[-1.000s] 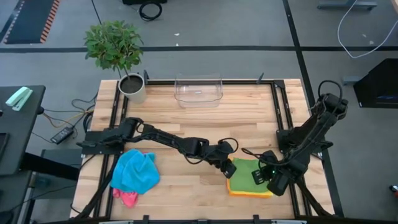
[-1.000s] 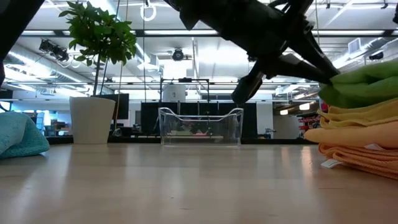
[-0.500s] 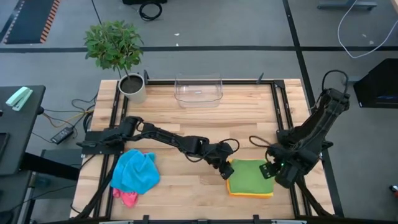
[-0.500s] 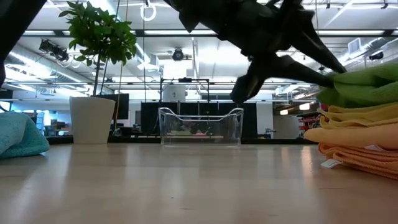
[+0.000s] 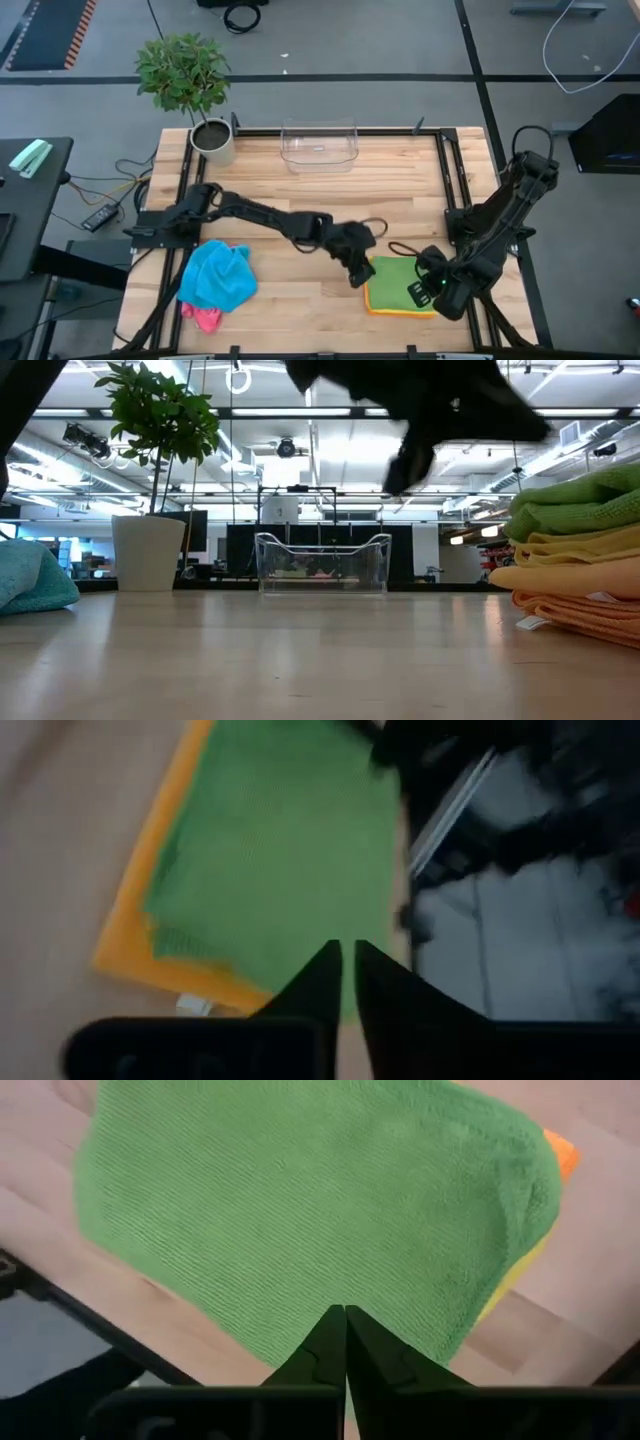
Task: Fold microfiber towels
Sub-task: Stack the green towel on the yellow towel, then fold the blue towel on the table
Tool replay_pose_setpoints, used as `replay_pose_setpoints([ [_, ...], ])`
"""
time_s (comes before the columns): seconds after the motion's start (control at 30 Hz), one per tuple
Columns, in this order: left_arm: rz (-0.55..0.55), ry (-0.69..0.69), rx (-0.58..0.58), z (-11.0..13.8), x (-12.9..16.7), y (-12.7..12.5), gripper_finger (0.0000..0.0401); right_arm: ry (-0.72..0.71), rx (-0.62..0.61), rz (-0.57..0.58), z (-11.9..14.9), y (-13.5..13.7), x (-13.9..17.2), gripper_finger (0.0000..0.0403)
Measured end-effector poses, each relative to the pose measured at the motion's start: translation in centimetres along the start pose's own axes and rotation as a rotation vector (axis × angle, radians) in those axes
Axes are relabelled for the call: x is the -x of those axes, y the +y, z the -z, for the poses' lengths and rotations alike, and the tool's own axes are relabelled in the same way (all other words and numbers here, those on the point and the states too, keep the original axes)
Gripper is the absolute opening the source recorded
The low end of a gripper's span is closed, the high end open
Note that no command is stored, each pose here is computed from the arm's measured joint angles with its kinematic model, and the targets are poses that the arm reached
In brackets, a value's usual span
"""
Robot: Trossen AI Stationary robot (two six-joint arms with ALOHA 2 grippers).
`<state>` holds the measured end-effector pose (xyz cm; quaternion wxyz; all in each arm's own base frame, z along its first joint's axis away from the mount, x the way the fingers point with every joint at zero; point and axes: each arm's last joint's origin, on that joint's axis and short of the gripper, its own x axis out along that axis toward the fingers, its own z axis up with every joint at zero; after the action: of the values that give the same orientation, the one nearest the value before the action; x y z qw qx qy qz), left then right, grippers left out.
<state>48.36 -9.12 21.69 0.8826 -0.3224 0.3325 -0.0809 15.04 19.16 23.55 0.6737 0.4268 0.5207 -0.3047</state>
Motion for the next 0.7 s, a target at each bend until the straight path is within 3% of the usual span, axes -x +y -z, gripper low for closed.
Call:
replay_pose_setpoints([
  [0.07, -0.029, 0.023, -0.029, 1.1, -1.2, 0.6, 0.0011, 0.006, 0.005, 0.017, 0.3, 0.1, -0.4, 0.0009],
  [0.23, -0.096, 0.033, -0.012, 1.9, -2.9, 2.5, 0.0019, 0.039, 0.026, 0.065, 1.3, -0.2, -2.1, 0.0005],
  [0.4, -0.138, 0.027, -0.054, 1.9, -3.0, 3.1, 0.0007, 0.097, -0.002, 0.016, 2.2, -1.1, -4.5, 0.0004],
  [0.53, -0.178, 0.082, -0.085, 1.5, -1.3, 2.7, 0.0016, 0.111, 0.002, 0.016, 2.0, -1.5, -4.3, 0.0004],
  [0.7, -0.299, 0.180, -0.194, 0.3, 4.8, 0.4, 0.0027, 0.094, 0.030, -0.030, 0.3, -1.5, -0.8, 0.0006],
])
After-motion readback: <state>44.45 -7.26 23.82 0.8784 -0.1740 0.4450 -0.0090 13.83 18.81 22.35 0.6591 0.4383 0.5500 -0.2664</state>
